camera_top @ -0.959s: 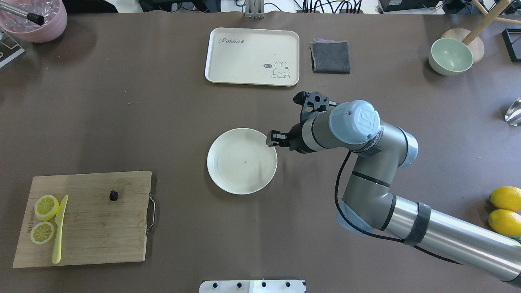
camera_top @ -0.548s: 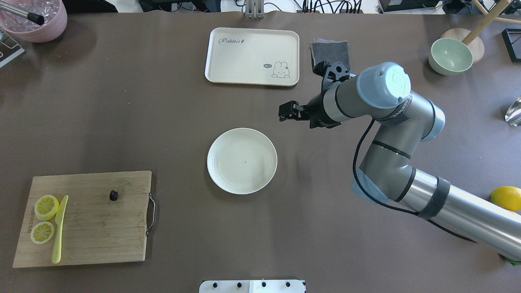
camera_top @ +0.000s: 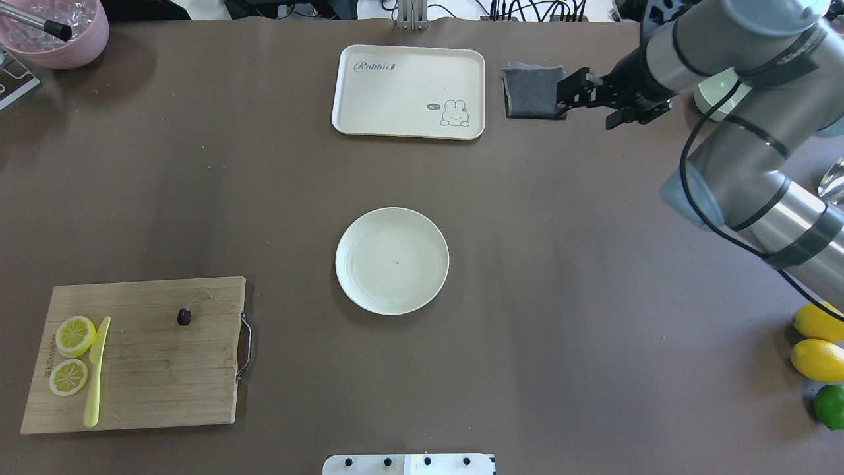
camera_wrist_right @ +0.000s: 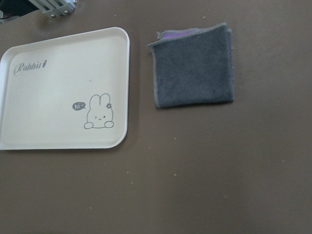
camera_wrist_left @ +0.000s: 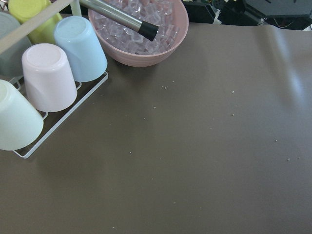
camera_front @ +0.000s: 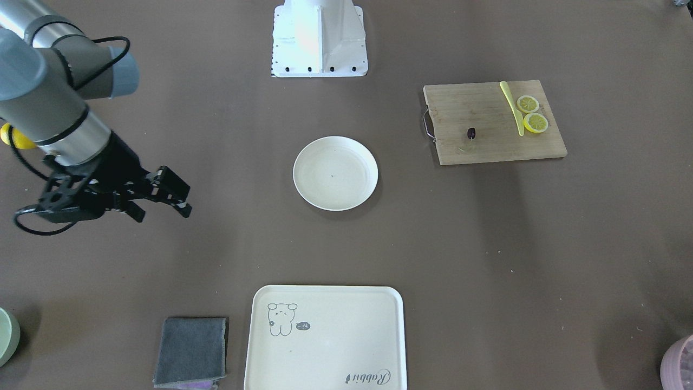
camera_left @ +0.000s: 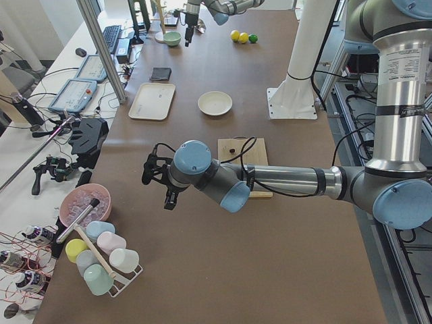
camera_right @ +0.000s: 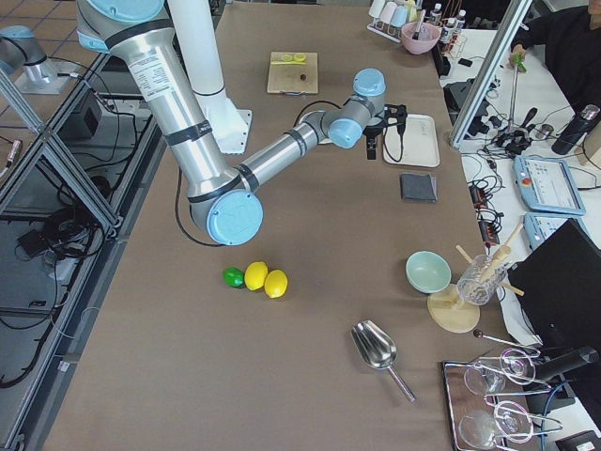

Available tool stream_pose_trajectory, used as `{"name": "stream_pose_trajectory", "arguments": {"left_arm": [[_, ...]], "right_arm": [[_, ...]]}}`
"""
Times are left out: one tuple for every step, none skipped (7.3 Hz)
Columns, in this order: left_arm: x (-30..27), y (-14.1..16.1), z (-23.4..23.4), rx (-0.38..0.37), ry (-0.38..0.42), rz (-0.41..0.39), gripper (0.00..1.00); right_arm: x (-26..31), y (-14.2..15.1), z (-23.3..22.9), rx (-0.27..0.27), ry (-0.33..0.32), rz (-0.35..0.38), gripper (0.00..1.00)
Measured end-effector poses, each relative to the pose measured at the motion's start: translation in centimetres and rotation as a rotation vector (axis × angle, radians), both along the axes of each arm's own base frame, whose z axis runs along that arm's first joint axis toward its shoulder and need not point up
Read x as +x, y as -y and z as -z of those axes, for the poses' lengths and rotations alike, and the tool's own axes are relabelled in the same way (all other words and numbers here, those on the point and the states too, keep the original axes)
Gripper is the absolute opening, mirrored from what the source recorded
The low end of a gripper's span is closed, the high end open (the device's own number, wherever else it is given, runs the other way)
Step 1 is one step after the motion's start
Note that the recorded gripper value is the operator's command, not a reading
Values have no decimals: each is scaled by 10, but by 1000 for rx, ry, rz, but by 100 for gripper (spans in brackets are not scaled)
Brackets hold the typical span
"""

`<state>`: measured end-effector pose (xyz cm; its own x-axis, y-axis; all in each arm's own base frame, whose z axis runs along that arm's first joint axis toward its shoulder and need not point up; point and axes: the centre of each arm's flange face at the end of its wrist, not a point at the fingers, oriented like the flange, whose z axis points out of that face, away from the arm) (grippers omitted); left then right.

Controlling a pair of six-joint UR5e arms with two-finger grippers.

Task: Place red cherry on plate
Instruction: 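Release the plate and withdraw the right arm toward the green bowl, then move the left gripper over the dark cherry on the cutting board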

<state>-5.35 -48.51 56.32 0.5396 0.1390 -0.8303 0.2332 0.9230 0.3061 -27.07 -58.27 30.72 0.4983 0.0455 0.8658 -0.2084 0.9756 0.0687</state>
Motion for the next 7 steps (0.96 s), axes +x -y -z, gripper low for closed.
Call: {"name": "stream_pose_trajectory", "arguments": {"left_arm": [[20,-8,1,5,-21,-14,98],[48,-22,3,-3,-37,13,98],[80,-39,7,-16,-35,78,98],[115,-49,13,-37,-29,135,98],[151,-56,22,-37,-18,164,98],[186,-66,36,-21,-11,170,98],[214,-78,51,-11,-4,160,98]], "right_arm": [[44,10,-25,10,-20,18,99],[85,14,-53,25,-39,29,99],[123,13,-82,33,-57,28,99],[155,7,-112,44,-73,35,99],[177,-2,-136,58,-85,52,99],[191,-10,-152,59,-92,56,99],[200,-17,-163,56,-97,54,100]]}}
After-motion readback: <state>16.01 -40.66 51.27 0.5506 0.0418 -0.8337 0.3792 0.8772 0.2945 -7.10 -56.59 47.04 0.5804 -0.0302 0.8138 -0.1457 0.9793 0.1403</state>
